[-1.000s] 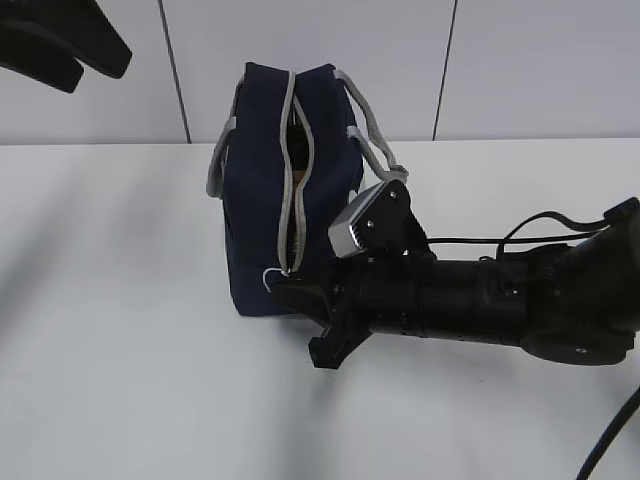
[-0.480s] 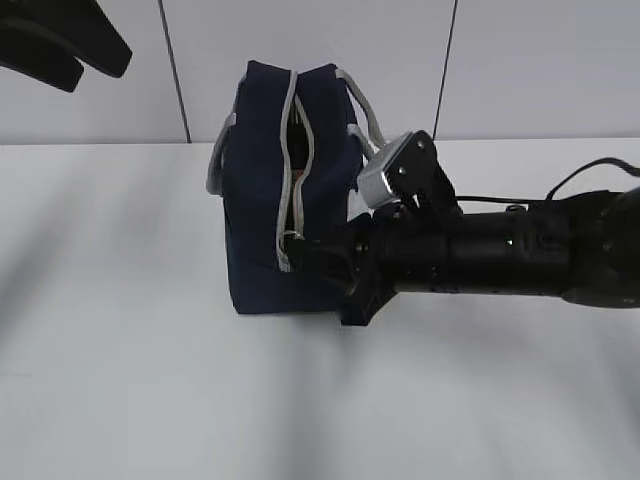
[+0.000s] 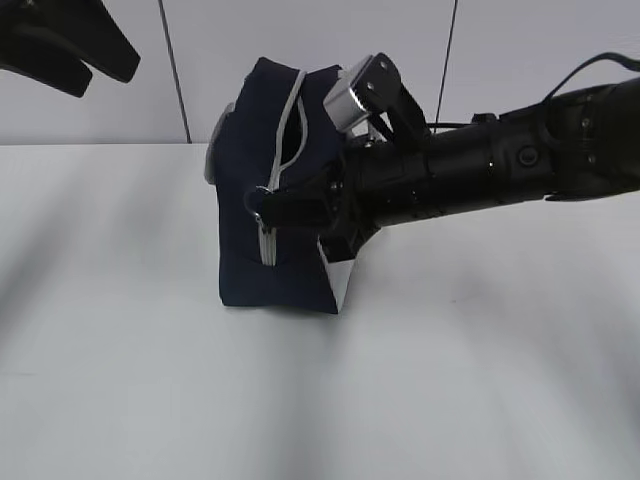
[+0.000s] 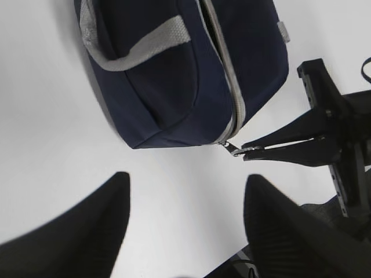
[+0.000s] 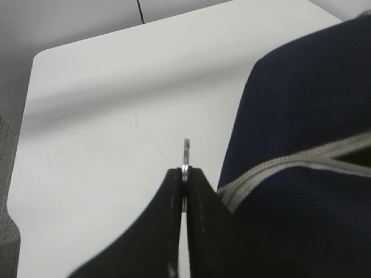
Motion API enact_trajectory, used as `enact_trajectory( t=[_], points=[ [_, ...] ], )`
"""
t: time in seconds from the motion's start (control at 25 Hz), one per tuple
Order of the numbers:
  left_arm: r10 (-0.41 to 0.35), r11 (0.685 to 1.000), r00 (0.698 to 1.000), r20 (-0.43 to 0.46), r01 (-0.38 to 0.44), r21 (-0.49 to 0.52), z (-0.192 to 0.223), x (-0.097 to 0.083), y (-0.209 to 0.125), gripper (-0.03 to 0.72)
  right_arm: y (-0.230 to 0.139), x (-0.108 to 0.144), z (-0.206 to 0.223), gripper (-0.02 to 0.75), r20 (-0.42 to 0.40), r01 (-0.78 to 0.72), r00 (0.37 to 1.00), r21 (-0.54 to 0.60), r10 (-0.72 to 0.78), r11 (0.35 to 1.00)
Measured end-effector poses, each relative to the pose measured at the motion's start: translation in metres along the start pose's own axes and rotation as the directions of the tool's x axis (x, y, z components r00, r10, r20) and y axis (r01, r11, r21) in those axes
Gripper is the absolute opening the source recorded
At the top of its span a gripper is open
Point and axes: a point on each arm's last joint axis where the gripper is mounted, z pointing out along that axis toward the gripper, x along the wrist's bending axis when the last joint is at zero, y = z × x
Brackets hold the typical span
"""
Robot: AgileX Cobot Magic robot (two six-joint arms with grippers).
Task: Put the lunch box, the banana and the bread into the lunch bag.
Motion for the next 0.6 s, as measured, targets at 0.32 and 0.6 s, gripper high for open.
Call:
enact_trajectory(
  t=[0.32,0.6],
  points=[
    [0.013,0.999,1.0,-0.004,-0.014,-0.041,0.001,0.001,0.003,0.433,0.025,-0.01,-0.001,-0.016,-0.011,0.033,0.999,0.003,-0.033,0.999],
    [0.013,1.0,0.998,0.055,-0.013,-0.017,0.033,0.009,-0.013,0.433,0.039,-0.021,-0.007,-0.016,0.017,0.02,1.0,-0.019,-0.02,1.0]
  ],
)
